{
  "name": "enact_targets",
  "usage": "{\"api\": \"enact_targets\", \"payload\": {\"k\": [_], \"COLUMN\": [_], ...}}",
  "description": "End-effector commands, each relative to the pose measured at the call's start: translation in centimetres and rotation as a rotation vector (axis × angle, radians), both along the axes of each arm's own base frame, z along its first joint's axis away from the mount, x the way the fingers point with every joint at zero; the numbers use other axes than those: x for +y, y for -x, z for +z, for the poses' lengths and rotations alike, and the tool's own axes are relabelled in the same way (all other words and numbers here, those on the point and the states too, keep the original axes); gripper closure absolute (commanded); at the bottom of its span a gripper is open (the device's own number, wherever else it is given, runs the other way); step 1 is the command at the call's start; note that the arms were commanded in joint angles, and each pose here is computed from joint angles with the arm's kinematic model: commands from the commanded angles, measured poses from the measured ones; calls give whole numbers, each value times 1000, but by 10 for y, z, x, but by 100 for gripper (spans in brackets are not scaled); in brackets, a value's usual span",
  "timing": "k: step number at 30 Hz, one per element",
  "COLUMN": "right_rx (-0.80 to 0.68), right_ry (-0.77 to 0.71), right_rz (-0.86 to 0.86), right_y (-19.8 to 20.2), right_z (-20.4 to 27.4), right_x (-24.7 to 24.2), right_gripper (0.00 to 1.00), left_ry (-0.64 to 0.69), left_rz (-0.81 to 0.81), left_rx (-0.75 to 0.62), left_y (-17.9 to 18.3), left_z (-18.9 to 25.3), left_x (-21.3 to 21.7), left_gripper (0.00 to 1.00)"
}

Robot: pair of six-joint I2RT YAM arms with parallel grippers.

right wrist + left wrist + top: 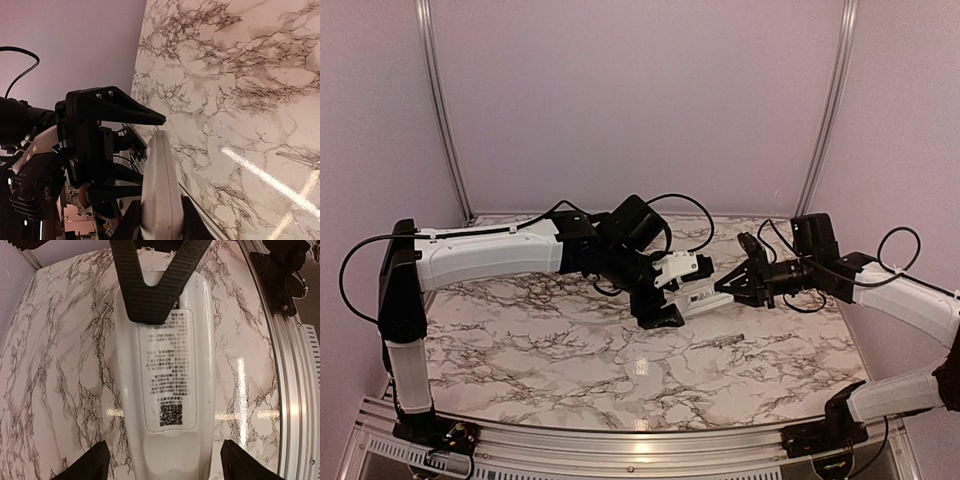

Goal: Unload the batteries from the remote control

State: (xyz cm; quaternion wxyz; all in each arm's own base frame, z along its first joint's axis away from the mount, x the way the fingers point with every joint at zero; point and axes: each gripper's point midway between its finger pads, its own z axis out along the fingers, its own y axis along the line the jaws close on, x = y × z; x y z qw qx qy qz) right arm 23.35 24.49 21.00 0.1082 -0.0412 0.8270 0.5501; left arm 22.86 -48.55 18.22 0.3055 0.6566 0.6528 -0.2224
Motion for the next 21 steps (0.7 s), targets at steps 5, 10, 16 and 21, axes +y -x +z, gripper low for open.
{"api": "enact_targets", "payload": {"k": [5, 10, 16, 21], "right_rx": [-88, -114, -126, -129], "right_ry": [-1, -1, -4, -9], "right_rz": [-28, -53, -82, -100], "right_y": [-2, -6, -10, -13], "right_z": [21, 28, 32, 34], "right_x": [-2, -4, -5, -5], "right_gripper": [100, 100, 100, 100], "left_ry": [55, 132, 227, 416], "left_rz": [78, 234, 442, 669], "left_rx": [-56, -93, -70, -171], "left_y": [0, -16, -40, -58], "left_z": [33, 60, 88, 127], "left_x": [19, 34, 63, 107], "left_gripper": [1, 1, 1, 1]}}
